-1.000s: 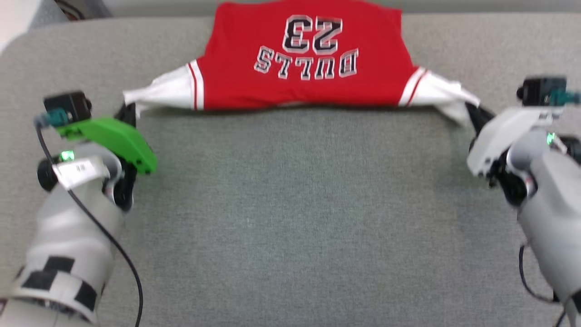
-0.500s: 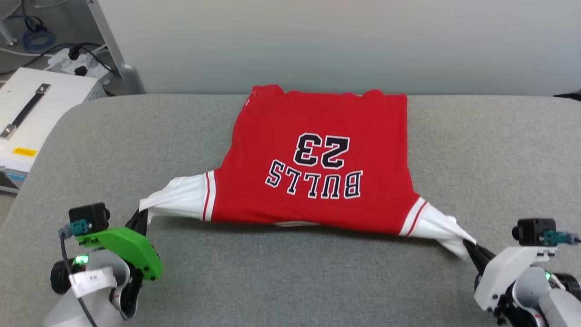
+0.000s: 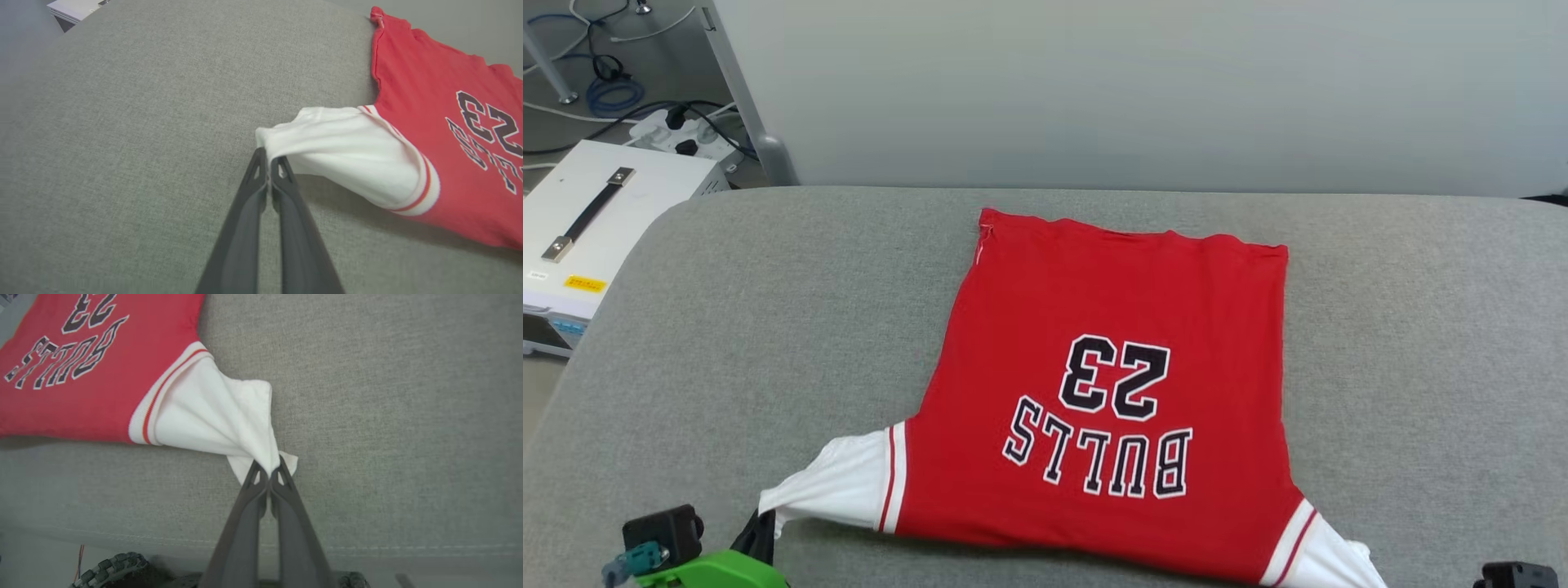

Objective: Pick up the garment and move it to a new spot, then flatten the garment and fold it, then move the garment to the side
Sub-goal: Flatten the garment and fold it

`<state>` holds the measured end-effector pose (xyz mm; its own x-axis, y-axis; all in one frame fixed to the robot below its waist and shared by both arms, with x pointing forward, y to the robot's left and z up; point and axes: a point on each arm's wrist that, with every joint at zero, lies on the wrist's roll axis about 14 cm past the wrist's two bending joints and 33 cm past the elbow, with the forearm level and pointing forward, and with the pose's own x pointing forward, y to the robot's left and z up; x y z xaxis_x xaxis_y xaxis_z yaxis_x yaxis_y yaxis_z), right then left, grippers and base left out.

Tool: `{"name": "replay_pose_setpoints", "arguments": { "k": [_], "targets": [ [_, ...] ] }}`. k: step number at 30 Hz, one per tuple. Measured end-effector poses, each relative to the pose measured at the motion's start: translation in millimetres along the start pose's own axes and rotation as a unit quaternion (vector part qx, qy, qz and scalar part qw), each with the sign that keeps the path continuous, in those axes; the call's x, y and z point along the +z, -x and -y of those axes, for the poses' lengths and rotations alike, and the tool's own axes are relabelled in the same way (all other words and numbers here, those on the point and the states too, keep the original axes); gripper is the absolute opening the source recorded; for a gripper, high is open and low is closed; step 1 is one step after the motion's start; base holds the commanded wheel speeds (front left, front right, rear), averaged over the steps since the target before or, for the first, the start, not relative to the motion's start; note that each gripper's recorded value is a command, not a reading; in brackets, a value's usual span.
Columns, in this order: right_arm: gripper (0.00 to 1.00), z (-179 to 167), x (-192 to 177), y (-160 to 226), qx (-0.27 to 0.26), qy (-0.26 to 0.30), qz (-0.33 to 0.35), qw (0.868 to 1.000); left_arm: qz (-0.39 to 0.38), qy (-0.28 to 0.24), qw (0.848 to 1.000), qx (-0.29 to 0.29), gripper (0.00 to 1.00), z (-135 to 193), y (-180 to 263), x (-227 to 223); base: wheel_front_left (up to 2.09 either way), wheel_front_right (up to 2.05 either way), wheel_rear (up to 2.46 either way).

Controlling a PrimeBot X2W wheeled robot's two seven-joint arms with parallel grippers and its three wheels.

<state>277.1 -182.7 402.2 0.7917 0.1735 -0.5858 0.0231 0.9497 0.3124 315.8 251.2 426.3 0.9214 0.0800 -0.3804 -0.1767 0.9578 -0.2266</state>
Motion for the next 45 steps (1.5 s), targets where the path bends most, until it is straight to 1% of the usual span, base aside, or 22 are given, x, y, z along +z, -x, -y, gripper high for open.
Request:
{"name": "replay_pose_setpoints", "arguments": {
  "k": [6, 7, 8, 9, 13, 16, 20, 23, 26, 31, 35, 39, 42, 45],
  "targets": [
    [0.0, 9, -24, 9, -0.025, -0.009, -0.049, 0.998, -0.028, 0.013, 0.999, 0.025, 0.0, -3, 24, -20, 0.0, 0.0, 0.0],
    [0.13, 9, -25, 8, -0.026, -0.01, -0.052, 0.998, -0.033, 0.013, 0.999, 0.027, 0.0, -3, 27, -23, 0.0, 0.0, 0.0],
    [0.43, 9, -26, 8, -0.026, -0.01, -0.053, 0.998, -0.035, 0.014, 0.999, 0.026, 0.0, -2, 28, -25, 0.0, 0.0, 0.0],
    [1.0, 8, -25, 6, -0.025, -0.01, -0.053, 0.998, -0.035, 0.015, 0.999, 0.025, 0.0, 0, 29, -25, 0.0, 0.0, 0.0],
    [1.0, -2, -13, -3, -0.01, -0.005, -0.032, 0.999, -0.035, 0.009, 0.999, 0.012, 0.0, 9, 32, -27, 0.0, 0.0, 0.0],
    [1.0, -17, 21, -17, 0.011, 0.005, 0.025, 1.0, -0.029, 0.01, 1.0, 0.004, 0.0, 16, 32, -25, 0.0, 0.0, 0.0],
    [1.0, -33, 72, -38, 0.033, 0.011, 0.108, 0.993, -0.012, 0.005, 1.0, -0.004, 0.0, 25, 28, -18, 0.0, 0.0, 0.0],
    [1.0, -36, 101, -59, 0.036, 0.01, 0.142, 0.989, -0.005, 0.007, 1.0, -0.008, 0.0, 31, 23, -14, 0.0, 0.0, 0.0],
    [1.0, -38, 127, -85, 0.037, 0.012, 0.151, 0.988, 0.005, 0.012, 1.0, -0.016, 0.0, 38, 20, -9, 0.0, 0.0, 0.0],
    [1.0, -32, 156, -133, 0.027, 0.025, 0.113, 0.993, 0.032, 0.014, 0.999, -0.03, 0.0, 51, 14, 3, 0.0, 0.0, 0.0],
    [1.0, -27, 175, -169, 0.014, 0.036, 0.052, 0.998, 0.046, 0.02, 0.998, -0.034, 0.0, 57, 8, 11, 0.0, 0.0, 0.0],
    [1.0, -31, 188, -201, 0.006, 0.05, 0.0, 0.999, 0.056, 0.02, 0.998, -0.036, 0.0, 61, 2, 16, 0.0, 0.0, 0.0],
    [1.0, -39, 191, -225, 0.006, 0.056, -0.034, 0.998, 0.06, 0.026, 0.997, -0.039, 0.0, 65, -4, 17, 0.0, 0.0, 0.0],
    [1.0, -38, 185, -244, -0.003, 0.062, -0.068, 0.996, 0.062, 0.029, 0.997, -0.038, 0.0, 66, -9, 17, 0.0, 0.0, 0.0]
  ]
}}
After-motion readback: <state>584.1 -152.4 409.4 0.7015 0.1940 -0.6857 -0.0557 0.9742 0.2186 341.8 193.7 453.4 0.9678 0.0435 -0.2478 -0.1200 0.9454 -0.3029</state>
